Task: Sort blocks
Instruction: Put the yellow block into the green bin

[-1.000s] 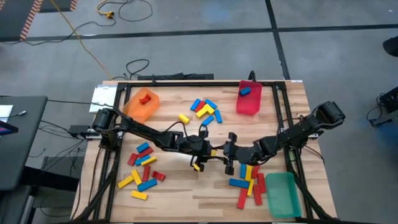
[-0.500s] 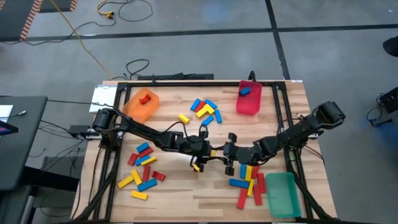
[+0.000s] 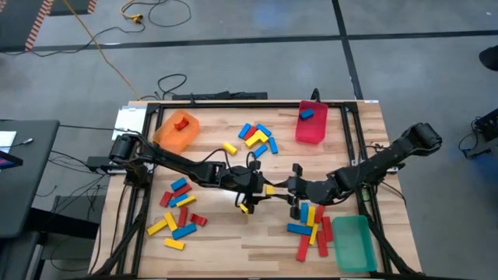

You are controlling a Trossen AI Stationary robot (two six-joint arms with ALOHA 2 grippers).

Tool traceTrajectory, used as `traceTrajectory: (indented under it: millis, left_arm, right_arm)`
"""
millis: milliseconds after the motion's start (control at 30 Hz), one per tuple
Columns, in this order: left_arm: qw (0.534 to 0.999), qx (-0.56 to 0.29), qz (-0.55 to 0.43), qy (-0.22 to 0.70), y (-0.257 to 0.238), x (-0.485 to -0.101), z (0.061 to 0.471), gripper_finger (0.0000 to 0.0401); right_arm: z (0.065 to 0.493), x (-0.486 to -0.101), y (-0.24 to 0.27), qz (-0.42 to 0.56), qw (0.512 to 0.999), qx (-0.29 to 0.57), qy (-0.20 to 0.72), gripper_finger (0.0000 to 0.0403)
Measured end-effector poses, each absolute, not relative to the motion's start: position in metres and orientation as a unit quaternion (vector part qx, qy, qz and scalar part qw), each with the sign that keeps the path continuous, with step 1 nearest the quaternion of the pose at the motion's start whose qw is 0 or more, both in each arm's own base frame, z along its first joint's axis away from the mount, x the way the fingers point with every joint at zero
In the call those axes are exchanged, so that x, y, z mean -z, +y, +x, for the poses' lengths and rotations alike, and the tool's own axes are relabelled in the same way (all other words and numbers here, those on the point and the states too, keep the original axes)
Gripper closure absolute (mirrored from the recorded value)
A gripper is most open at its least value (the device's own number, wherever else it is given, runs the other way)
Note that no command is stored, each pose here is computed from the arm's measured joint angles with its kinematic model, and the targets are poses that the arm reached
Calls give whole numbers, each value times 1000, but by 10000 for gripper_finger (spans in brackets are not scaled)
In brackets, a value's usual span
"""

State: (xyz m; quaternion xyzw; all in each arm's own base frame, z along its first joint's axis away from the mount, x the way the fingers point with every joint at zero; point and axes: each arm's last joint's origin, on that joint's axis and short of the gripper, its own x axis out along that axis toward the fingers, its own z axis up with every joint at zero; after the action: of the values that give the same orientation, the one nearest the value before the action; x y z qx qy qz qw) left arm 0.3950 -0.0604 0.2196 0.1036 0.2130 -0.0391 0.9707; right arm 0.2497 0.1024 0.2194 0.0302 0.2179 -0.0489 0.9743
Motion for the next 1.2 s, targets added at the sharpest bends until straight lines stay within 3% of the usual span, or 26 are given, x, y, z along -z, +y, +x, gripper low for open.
traceTrajectory:
  millis: [333, 533, 800, 1200]
  left_arm:
    - [952, 37, 113, 282, -58, -223, 380, 174]
    - [939, 45, 108, 325, -63, -212, 372, 174]
    - [935, 62, 103, 333, -74, -206, 367, 174]
    - [947, 106, 82, 293, -84, -209, 369, 174]
  right_arm:
    - [208, -237, 111, 61, 963, 10, 264, 271]
    - [171, -244, 114, 137, 931, -34, 337, 271]
    - [120, -250, 122, 270, 849, -83, 446, 271]
    - [68, -249, 141, 411, 727, -46, 548, 271]
